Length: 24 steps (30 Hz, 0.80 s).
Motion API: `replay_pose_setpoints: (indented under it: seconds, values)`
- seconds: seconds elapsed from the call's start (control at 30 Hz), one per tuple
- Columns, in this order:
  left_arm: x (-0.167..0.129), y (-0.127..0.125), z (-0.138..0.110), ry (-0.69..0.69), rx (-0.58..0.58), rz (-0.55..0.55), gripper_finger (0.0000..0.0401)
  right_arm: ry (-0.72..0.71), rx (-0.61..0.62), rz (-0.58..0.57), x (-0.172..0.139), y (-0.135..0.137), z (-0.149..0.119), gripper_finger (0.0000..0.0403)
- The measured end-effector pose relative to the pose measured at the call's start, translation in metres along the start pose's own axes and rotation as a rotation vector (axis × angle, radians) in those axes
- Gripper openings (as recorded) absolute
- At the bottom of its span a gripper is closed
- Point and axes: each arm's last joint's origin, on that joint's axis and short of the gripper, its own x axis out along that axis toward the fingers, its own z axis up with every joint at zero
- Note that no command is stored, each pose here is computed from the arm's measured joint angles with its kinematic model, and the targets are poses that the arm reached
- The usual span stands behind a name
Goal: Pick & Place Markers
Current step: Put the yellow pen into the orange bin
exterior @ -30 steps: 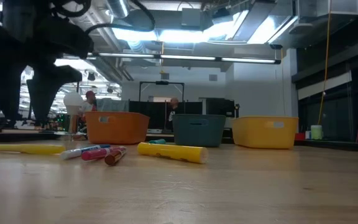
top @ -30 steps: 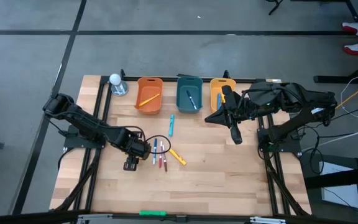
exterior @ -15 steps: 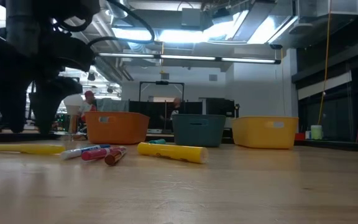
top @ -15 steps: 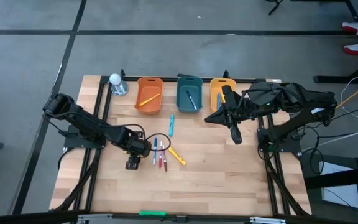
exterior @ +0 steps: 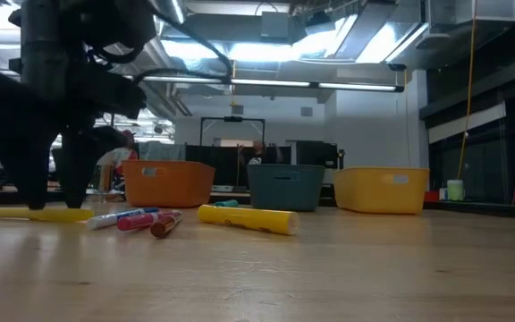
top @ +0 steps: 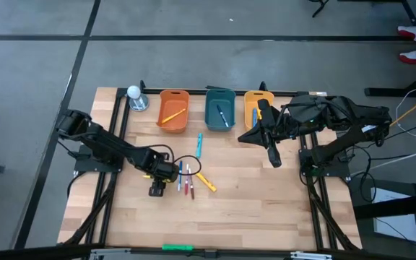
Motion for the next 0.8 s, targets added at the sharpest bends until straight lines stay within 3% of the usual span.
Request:
replay_pose_setpoints:
  seconds: [0.47, 0.8]
  values:
    - [0.011, -0.001, 0.001, 0.039, -0.009, -0.009, 0.0210, 0.000, -0.004, 0.000, 0.000, 0.000, 0.000, 0.0000]
    - [0.012, 0.000, 0.001, 0.047, -0.014, -0.003, 0.0098, 0.000, -0.004, 0.000, 0.000, 0.000, 0.000, 0.0000]
